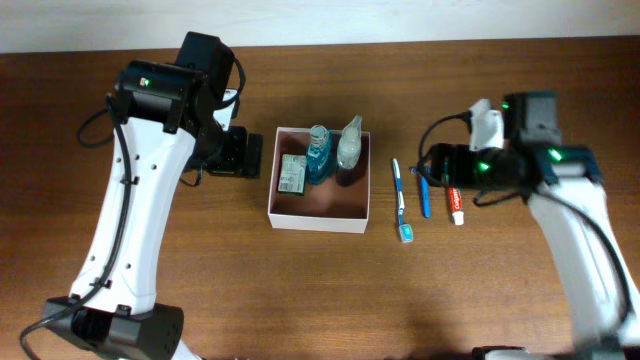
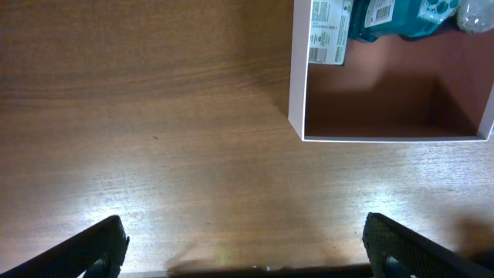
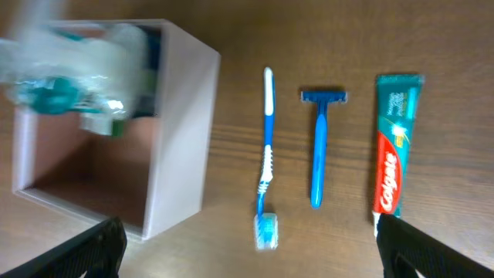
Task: Pack container
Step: 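Reach the right gripper to the blue toothbrush and grasp it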
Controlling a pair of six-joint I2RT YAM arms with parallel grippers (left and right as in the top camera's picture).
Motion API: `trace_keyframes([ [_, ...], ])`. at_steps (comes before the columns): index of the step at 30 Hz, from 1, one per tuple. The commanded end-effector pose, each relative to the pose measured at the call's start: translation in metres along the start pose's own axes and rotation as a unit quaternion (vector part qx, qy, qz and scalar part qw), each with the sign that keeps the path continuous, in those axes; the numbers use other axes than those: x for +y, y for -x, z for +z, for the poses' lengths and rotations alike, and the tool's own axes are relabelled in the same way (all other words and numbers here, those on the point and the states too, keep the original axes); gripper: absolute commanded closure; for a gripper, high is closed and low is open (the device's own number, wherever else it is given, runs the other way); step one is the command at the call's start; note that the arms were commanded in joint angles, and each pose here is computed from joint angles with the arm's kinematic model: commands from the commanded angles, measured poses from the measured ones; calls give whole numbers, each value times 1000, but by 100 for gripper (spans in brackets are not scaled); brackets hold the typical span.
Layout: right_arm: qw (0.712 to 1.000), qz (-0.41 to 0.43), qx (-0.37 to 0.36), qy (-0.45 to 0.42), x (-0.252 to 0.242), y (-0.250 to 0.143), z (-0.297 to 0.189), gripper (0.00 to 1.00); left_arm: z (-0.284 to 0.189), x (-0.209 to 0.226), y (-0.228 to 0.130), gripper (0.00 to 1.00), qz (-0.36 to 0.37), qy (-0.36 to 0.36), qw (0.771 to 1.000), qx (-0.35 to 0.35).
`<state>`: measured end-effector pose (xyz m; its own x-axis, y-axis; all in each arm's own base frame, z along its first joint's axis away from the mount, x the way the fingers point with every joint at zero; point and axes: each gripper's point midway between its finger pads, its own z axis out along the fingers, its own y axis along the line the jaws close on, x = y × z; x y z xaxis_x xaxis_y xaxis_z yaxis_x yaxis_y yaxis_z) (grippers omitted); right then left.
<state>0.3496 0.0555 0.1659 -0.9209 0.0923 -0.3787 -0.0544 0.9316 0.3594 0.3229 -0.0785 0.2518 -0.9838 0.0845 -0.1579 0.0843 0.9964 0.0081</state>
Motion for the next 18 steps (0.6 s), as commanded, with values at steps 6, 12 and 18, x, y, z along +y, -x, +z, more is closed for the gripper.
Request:
trace_keyframes([
  [6, 995, 8, 103, -11, -8, -19, 97, 5, -6, 1, -1, 0, 2, 2, 1000, -10],
  [12, 983, -6, 128, -132, -23, -36, 134, 10, -6, 1, -1, 0, 3, 2, 1000, -9],
  [18, 981, 1, 140, -131, -22, -43, 148, 34, -6, 1, -1, 0, 3, 2, 1000, -9],
])
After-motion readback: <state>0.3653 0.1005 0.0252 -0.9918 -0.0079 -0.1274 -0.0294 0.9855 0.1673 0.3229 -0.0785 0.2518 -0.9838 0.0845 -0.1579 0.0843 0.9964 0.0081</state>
